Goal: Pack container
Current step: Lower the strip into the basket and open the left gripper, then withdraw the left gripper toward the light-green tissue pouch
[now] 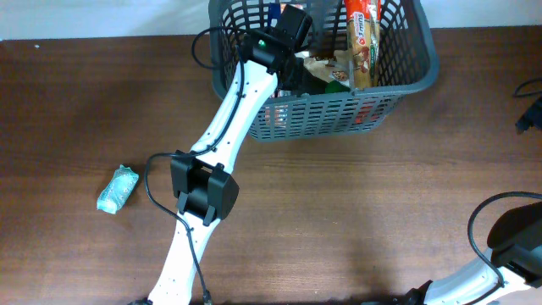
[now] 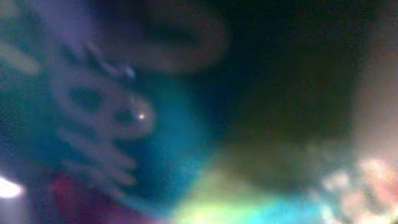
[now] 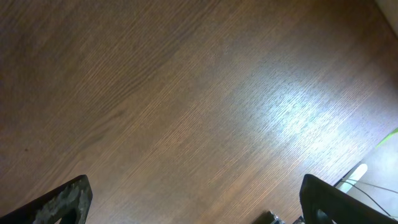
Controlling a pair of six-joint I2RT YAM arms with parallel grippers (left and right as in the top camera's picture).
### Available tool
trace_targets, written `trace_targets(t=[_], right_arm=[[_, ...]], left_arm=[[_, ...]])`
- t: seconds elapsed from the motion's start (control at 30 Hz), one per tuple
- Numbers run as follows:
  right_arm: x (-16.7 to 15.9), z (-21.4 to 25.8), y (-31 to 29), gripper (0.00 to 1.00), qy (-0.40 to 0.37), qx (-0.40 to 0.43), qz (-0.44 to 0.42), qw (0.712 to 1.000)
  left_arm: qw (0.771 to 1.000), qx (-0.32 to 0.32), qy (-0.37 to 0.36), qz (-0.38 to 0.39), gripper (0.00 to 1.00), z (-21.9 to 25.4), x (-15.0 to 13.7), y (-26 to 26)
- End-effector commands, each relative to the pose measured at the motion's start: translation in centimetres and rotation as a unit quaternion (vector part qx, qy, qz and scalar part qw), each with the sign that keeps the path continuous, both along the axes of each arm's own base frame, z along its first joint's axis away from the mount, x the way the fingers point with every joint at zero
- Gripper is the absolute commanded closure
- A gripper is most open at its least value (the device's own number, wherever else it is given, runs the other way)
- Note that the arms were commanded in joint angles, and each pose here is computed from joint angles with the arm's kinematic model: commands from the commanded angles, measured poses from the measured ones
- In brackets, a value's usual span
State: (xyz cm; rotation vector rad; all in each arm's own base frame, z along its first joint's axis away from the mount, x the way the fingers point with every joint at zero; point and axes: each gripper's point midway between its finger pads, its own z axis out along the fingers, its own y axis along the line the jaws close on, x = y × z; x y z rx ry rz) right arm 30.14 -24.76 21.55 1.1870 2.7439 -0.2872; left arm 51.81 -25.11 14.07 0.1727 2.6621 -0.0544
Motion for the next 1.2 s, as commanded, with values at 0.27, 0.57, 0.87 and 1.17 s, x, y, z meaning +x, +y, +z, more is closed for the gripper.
trace_targets(t=[0.27, 0.57, 0.87, 1.17], right_arm=[[-0.3, -0.1, -0.2, 0.01, 0.003, -0.003, -0.009, 1.0], [-0.3, -0.1, -0.2, 0.01, 0.003, -0.004, -0.009, 1.0], [-0.3, -0.1, -0.2, 0.01, 0.003, -0.004, -0.009, 1.0], [-0.3, -0.1, -0.2, 0.01, 0.003, -0.003, -0.009, 1.0]], left_arm=[[1.0, -0.008, 0.0, 0.004, 0.46, -0.3, 0.3, -0.1], [0.999, 0.002, -0.044, -0.008, 0.13, 2.6, 1.5, 0.7], [0.977, -0.065, -0.2, 0.041, 0.0, 18.3, 2.2, 6.0], [0.969, -0.066, -0.222, 0.084, 0.0, 26.1, -4.0, 13.5]])
